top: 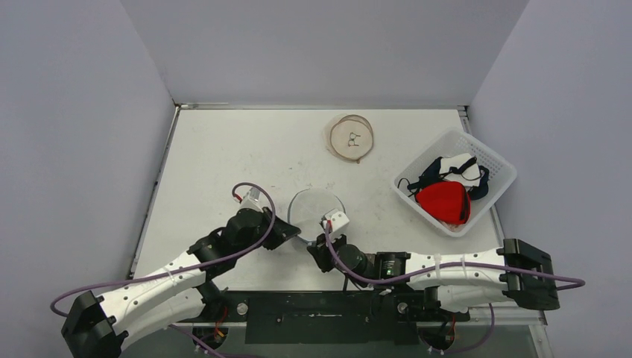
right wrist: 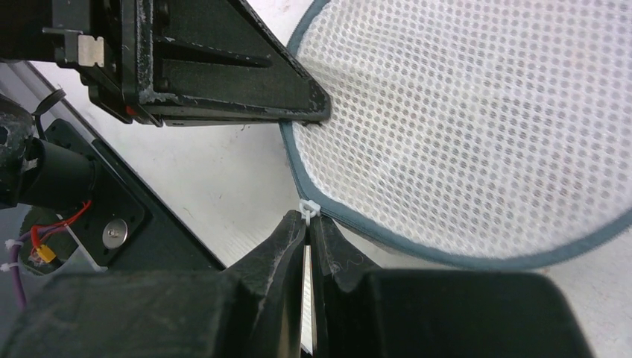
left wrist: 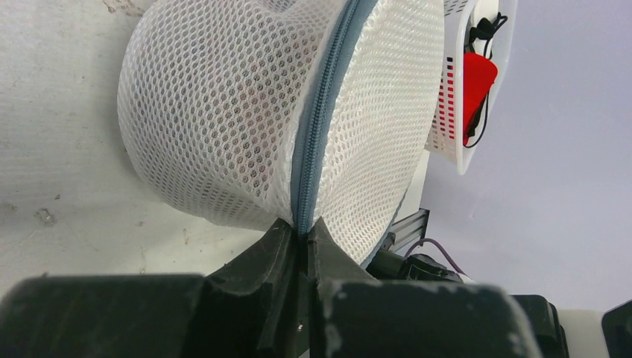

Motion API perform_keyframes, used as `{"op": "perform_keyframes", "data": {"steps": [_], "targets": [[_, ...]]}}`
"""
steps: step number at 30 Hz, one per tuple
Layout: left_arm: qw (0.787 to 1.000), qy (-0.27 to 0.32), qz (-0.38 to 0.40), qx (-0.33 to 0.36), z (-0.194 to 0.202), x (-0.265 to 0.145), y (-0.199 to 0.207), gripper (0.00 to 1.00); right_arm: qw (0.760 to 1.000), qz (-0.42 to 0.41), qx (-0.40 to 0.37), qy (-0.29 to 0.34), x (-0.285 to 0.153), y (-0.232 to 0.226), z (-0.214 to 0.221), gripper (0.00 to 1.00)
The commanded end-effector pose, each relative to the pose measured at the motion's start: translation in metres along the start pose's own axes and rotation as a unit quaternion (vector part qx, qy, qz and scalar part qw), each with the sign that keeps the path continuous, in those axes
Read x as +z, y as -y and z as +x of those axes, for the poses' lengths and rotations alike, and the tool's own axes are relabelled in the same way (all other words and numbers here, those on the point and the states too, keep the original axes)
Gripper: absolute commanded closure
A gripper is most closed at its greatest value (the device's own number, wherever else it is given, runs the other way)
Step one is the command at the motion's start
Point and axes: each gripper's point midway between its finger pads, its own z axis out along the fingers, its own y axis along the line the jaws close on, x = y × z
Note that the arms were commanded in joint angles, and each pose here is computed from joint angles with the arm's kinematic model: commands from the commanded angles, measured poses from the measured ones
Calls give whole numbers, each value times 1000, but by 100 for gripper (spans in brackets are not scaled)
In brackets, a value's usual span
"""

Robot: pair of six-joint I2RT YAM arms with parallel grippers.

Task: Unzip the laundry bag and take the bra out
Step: Unzip the laundry bag at the center of the board.

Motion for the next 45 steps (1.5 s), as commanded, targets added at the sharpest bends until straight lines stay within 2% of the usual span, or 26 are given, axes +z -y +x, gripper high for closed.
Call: {"op": "perform_keyframes", "data": {"steps": [1,9,12,20,21,22,25,28,29,33,38,45], "targets": [[999,41,25,5,-27,-4,18,100,1000,16,5,15,-14,10,-8,95],[998,30,40,25,-34,-4,22,100,998,64,2,12,-37,45,-1,95],[998,6,57,40,-32,-1,29,100,997,79,2,15,-42,56,1,95],[997,-17,50,60,-41,13,29,100,996,87,8,10,-43,65,13,95],[997,-19,48,60,-41,14,28,97,996,85,9,10,-42,64,14,95],[997,-21,45,59,-41,14,27,88,996,83,11,12,-41,62,13,95],[997,-23,42,57,-40,10,27,49,997,73,15,18,-39,57,9,95],[998,-17,28,54,-41,-2,23,21,998,62,13,21,-37,49,2,95],[998,-16,24,52,-40,-7,20,17,998,57,14,24,-35,45,-1,95],[999,-12,28,34,-30,-27,13,9,999,36,13,33,-31,30,-13,95],[998,-21,52,4,-8,-39,15,8,999,16,7,35,-25,15,-20,95],[996,-49,68,14,32,-34,39,9,1000,-1,-9,28,-12,-2,-23,95]]}}
